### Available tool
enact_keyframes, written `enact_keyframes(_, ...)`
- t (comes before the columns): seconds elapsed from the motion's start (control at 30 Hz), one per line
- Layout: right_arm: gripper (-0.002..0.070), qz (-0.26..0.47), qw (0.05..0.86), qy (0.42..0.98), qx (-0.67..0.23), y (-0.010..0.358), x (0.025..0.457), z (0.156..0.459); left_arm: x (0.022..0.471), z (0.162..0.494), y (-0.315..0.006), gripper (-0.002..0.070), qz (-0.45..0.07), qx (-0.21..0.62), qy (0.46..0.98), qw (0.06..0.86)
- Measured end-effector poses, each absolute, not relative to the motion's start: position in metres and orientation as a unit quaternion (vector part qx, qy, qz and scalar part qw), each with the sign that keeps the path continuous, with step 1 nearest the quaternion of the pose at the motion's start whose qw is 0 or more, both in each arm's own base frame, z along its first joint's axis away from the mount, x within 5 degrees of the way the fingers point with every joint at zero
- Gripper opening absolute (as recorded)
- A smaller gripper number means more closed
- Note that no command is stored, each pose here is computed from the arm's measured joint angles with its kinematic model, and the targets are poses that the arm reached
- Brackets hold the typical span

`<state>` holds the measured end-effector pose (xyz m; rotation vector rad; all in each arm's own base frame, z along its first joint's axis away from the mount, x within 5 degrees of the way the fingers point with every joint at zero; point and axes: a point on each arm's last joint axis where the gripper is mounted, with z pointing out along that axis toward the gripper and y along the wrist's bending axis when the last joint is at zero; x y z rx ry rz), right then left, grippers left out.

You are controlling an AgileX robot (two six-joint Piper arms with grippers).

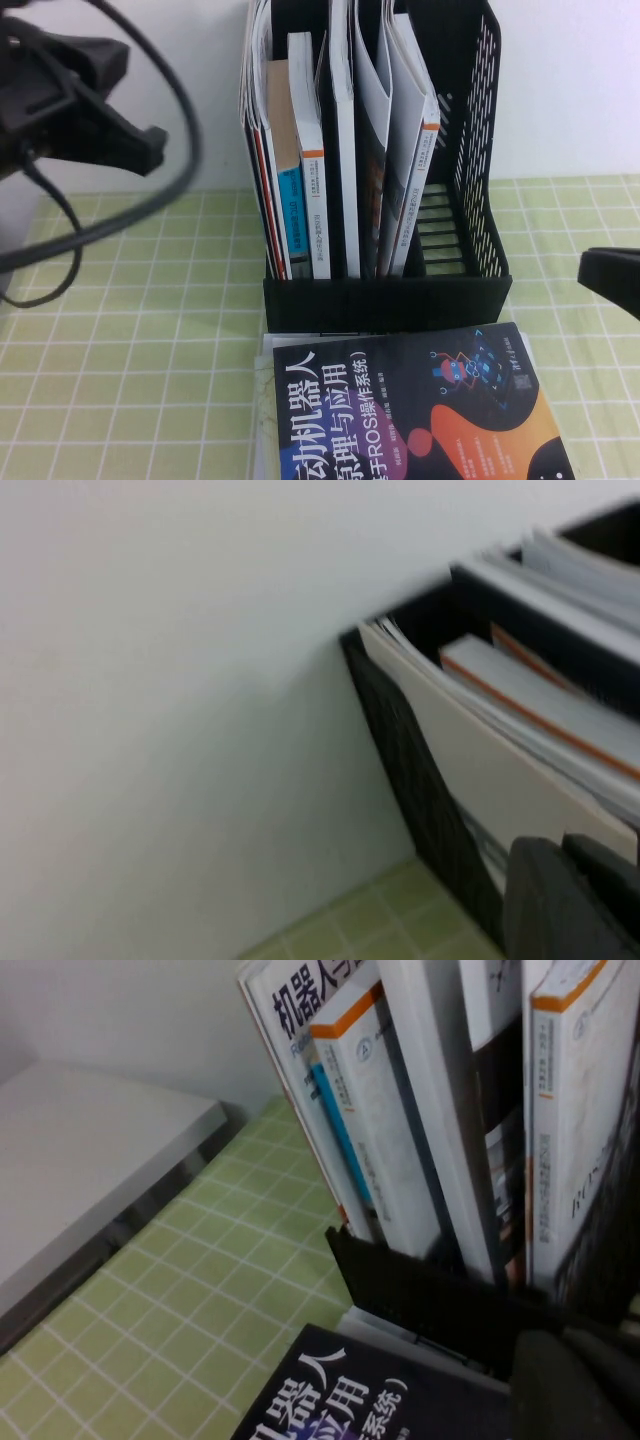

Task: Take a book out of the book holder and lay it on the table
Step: Hold the bookshelf

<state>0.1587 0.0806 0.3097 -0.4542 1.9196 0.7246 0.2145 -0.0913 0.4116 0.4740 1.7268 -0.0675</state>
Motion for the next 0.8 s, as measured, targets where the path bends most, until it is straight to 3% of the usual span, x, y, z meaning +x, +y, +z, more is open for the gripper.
enact_keyframes(0.13, -0.0001, 0.310, 0.504, 0.783, -0.193, 0.086, 0.174, 0.304, 0.231, 0.408, -0.111, -0.0003, 0.035, 0.297, 0.797, 0.525)
enact_keyframes(0.23, -0.0001, 0.303, 0.528, 0.766, -0.206, 0.087, 0.179, 0.305, 0.238, 0.408, -0.120, -0.0003, 0.036, 0.339, 0.807, 0.482)
enact_keyframes(0.5, -0.0001, 0.334, 0.541, 0.741, -0.216, 0.093, 0.186, 0.306, 0.249, 0.456, -0.154, -0.0003, -0.070, 0.394, 0.740, 0.541)
enact_keyframes(0.67, -0.0001, 0.377, 0.504, 0.730, -0.265, 0.105, 0.191, 0.293, 0.285, 0.455, -0.182, -0.0002, -0.108, 0.396, 0.733, 0.543)
enact_keyframes(0.8, -0.0001, 0.362, 0.490, 0.748, -0.264, 0.105, 0.203, 0.279, 0.320, 0.439, -0.209, -0.0003, -0.143, 0.405, 0.732, 0.529)
